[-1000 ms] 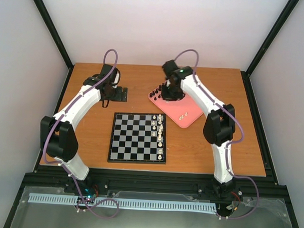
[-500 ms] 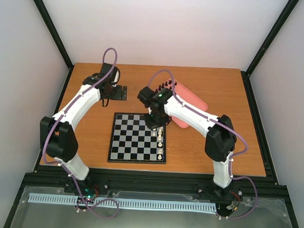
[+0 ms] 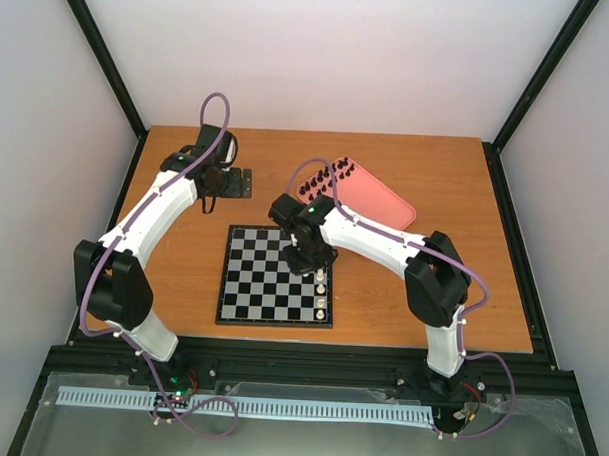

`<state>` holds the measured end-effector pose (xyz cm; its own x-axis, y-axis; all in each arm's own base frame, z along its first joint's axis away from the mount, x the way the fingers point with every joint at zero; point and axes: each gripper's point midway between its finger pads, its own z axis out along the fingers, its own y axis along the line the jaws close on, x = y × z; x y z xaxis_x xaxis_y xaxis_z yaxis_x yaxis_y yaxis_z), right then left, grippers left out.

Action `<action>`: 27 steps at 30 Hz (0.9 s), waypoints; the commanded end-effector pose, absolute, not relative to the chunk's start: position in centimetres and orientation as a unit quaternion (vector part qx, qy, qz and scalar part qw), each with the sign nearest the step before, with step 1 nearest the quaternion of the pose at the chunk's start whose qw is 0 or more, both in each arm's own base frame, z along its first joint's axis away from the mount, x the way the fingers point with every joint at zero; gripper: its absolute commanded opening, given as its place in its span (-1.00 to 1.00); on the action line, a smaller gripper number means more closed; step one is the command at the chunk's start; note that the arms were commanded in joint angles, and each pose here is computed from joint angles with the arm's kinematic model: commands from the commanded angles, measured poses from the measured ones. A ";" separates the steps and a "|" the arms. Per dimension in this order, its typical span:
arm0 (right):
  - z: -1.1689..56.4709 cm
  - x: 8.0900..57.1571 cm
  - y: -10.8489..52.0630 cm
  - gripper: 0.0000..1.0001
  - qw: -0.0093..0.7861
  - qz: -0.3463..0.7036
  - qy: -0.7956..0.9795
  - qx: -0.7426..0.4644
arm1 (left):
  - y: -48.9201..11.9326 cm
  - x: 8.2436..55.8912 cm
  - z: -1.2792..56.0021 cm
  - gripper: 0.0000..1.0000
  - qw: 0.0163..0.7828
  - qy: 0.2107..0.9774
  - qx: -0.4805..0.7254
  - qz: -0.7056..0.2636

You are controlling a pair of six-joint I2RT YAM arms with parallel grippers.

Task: Set up the chess pieces on the board
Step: Place the chess piece on the chessboard.

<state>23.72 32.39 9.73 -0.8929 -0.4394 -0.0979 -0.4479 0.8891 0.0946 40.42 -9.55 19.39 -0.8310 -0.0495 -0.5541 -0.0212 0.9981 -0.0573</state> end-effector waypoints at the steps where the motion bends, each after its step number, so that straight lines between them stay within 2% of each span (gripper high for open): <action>1: 8.3 24.0 32.8 -0.83 0.044 0.053 0.968 -0.242 | -9.4 40.3 20.6 0.99 0.301 0.953 -0.026 -0.026; 27: 4.5 24.7 32.1 -0.83 0.044 0.020 0.967 -0.248 | -9.3 40.3 19.8 0.99 0.296 0.955 -0.027 -0.023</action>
